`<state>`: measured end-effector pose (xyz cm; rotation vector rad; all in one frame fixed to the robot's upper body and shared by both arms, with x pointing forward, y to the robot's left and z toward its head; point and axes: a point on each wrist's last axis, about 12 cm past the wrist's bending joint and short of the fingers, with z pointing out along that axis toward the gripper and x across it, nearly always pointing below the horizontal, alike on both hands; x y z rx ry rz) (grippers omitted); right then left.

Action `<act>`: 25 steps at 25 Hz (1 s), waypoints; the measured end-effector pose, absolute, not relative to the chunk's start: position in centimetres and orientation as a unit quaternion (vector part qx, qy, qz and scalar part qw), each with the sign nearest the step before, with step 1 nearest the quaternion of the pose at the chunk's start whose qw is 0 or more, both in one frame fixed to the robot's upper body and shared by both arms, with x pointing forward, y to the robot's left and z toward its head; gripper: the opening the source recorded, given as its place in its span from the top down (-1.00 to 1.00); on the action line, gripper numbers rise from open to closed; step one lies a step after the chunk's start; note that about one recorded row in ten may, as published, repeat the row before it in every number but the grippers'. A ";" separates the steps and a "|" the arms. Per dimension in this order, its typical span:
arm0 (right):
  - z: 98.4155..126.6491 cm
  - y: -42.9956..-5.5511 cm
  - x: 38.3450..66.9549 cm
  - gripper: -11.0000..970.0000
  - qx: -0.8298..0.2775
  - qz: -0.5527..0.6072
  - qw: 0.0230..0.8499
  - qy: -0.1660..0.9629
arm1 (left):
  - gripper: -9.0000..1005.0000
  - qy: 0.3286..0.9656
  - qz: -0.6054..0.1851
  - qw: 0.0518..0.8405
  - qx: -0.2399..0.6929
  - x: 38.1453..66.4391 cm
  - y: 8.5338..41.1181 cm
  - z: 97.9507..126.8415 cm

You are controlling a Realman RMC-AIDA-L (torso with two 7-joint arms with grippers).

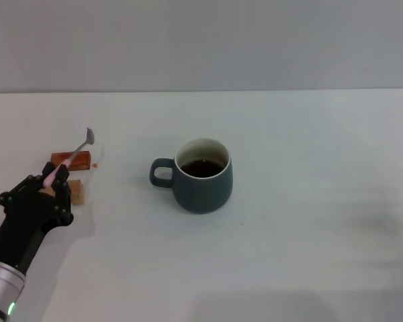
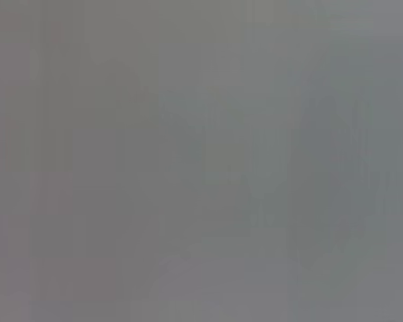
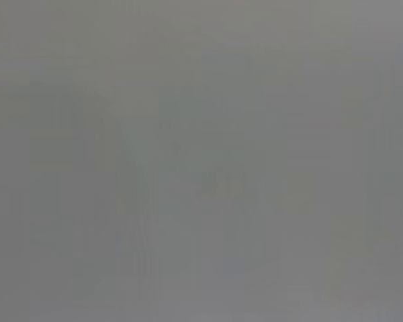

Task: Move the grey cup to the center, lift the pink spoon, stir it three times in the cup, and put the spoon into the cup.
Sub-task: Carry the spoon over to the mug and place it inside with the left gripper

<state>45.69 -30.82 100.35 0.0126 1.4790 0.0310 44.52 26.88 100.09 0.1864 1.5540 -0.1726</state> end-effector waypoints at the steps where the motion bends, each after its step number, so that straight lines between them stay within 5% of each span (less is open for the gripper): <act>1: 100.4 -30.9 45.7 0.98 0.007 0.013 0.739 0.673 | 0.69 0.699 -0.083 0.705 0.086 44.8 26.9 100.3; 25: 100.2 -33.0 42.9 0.98 0.047 -0.028 0.747 0.663 | 0.70 0.713 -0.106 0.669 0.182 50.1 26.9 110.5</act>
